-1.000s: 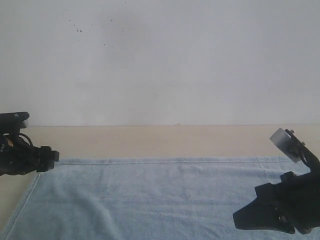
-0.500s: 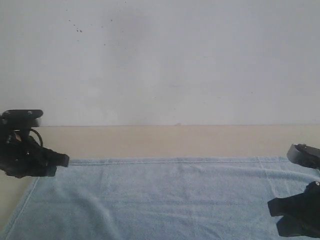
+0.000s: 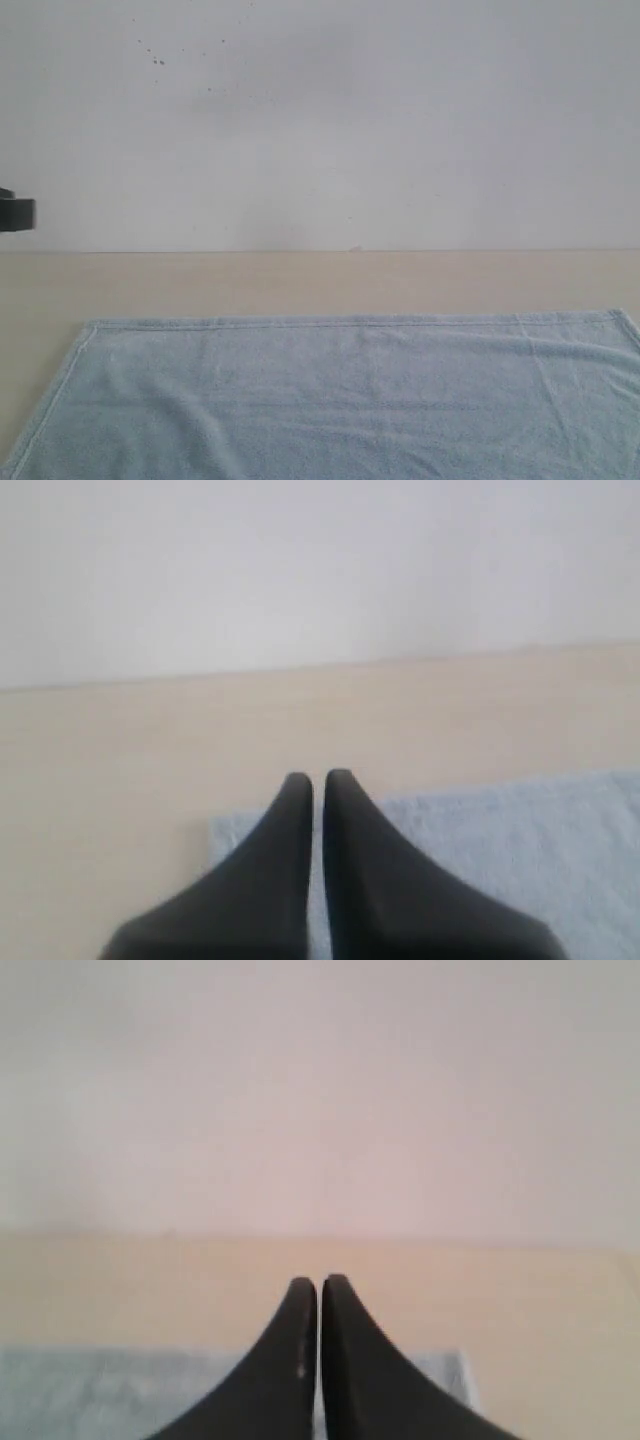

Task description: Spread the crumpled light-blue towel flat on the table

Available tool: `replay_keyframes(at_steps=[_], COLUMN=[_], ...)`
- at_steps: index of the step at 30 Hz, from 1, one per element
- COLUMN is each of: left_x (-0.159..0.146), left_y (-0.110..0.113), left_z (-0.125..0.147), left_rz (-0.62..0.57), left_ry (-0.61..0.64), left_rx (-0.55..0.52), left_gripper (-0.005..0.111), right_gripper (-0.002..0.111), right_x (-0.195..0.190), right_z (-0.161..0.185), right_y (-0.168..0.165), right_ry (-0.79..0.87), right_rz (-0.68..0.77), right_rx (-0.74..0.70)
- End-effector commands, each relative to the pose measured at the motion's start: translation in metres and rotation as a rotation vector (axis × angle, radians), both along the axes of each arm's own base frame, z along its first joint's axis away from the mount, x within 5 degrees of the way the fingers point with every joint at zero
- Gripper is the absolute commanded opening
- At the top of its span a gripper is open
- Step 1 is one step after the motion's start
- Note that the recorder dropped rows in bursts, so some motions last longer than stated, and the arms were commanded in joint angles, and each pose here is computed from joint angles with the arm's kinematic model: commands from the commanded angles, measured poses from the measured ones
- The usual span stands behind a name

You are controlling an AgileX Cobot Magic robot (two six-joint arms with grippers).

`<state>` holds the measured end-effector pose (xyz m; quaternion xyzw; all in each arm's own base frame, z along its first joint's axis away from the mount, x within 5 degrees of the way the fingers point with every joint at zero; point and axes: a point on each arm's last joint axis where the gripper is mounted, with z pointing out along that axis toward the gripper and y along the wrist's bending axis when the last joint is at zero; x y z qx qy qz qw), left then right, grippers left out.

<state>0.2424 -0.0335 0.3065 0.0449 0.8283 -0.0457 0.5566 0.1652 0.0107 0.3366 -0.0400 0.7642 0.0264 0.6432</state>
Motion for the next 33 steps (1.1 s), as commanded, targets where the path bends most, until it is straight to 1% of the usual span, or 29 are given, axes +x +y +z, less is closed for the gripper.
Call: replay_keyframes(at_steps=[1,2,4,5,6,7,8,9,10,12,14,15,17,19,20,21,22,25,31,33], left_x=[-0.053,-0.066,-0.086,-0.109,-0.119,-0.139,-0.145,-0.159,-0.163,-0.169,-0.165,-0.159,-0.154,-0.155,-0.155,-0.156,-0.156,-0.156,-0.156,-0.156], left_y=[0.016,0.017,0.019,0.021,0.022,0.024,0.025,0.026,0.026,0.027,0.027,0.026,0.026,0.026,0.026,0.026,0.026,0.026,0.026,0.026], left_z=[0.010,0.010,0.007,0.009,0.012,0.015,0.017,0.020,0.019,0.016,-0.005,-0.023,-0.055,-0.073,-0.078,-0.082,-0.083,-0.084,-0.084,-0.084], left_rz=[0.046,0.046,0.039,0.038,0.036,0.033,0.031,0.031,0.032,0.033,0.031,0.035,0.042,0.041,0.041,0.041,0.041,0.041,0.041,0.041], left_ry=[-0.174,-0.200,-0.240,-0.307,-0.344,-0.402,-0.428,-0.488,-0.502,-0.521,-0.397,-0.304,-0.154,-0.076,-0.061,-0.049,-0.045,-0.043,-0.043,-0.043], left_rx=[-0.027,-0.027,-0.006,-0.005,0.000,0.023,0.033,0.042,0.041,0.039,0.043,0.025,0.007,0.016,0.017,0.018,0.019,0.019,0.019,0.019], left_gripper=[0.004,0.004,0.004,0.004,0.004,0.004,0.004,0.004,0.004,0.004,0.004,0.004,0.004,0.004,0.004,0.004,0.004,0.004,0.004,0.004], right_gripper=[0.001,0.001,0.001,0.001,0.001,0.001,0.001,0.001,0.001,0.001,0.001,0.001,0.001,0.001,0.001,0.001,0.001,0.001,0.001,0.001], right_x=[-0.035,-0.041,-0.058,-0.078,-0.087,-0.108,-0.117,-0.131,-0.134,-0.136,-0.121,-0.111,-0.092,-0.086,-0.087,-0.089,-0.091,-0.093,-0.094,-0.091], right_z=[0.009,0.007,0.009,0.017,0.021,0.032,0.035,0.041,0.042,0.040,0.027,0.015,-0.016,-0.038,-0.045,-0.050,-0.054,-0.059,-0.060,-0.060], right_y=[-0.001,0.002,0.005,0.005,0.004,0.001,0.000,-0.003,-0.003,-0.002,0.002,0.003,0.004,0.008,0.011,0.014,0.016,0.019,0.019,0.016], right_ry=[-0.123,-0.092,-0.089,-0.168,-0.219,-0.358,-0.412,-0.502,-0.518,-0.501,-0.379,-0.314,-0.172,-0.038,0.022,0.092,0.138,0.195,0.207,0.174], right_rz=[-0.002,0.029,0.071,0.078,0.075,0.059,0.053,0.034,0.031,0.046,0.076,0.075,0.074,0.104,0.128,0.158,0.180,0.210,0.213,0.185], right_rx=[0.003,0.018,0.027,0.026,0.027,0.038,0.040,0.043,0.043,0.051,0.078,0.109,0.094,0.092,0.150,0.179,0.179,0.174,0.164,0.141])
